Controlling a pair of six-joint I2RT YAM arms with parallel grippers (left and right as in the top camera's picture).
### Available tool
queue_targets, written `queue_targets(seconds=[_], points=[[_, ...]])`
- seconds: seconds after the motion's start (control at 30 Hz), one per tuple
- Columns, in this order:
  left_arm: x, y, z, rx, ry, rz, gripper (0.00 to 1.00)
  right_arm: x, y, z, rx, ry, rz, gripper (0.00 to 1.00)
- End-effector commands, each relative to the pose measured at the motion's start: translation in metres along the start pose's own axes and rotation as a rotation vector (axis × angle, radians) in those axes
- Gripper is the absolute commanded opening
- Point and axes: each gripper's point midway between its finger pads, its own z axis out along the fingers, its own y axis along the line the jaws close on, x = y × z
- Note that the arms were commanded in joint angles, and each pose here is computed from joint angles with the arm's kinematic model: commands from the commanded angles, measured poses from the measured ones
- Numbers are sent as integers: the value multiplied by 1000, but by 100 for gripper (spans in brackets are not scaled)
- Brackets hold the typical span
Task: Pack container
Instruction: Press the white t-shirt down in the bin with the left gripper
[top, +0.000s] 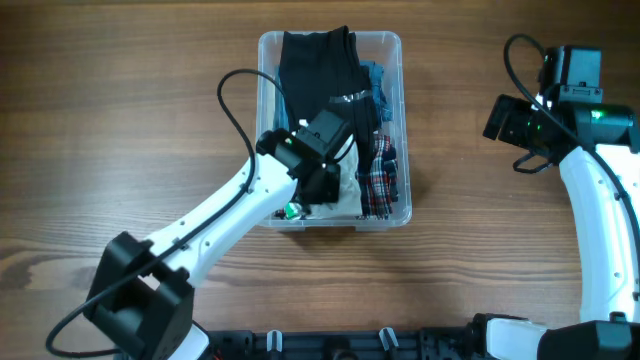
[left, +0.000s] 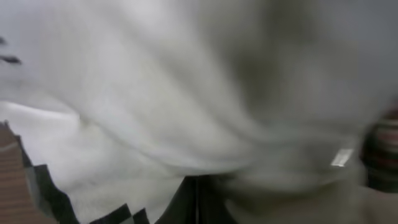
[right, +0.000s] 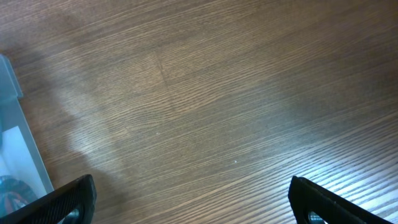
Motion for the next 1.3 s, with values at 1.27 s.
queue_targets(seconds=[1.27], points=[[-31, -13, -74, 56, -202, -58, 4, -6, -1, -8, -4, -29, -3, 100]])
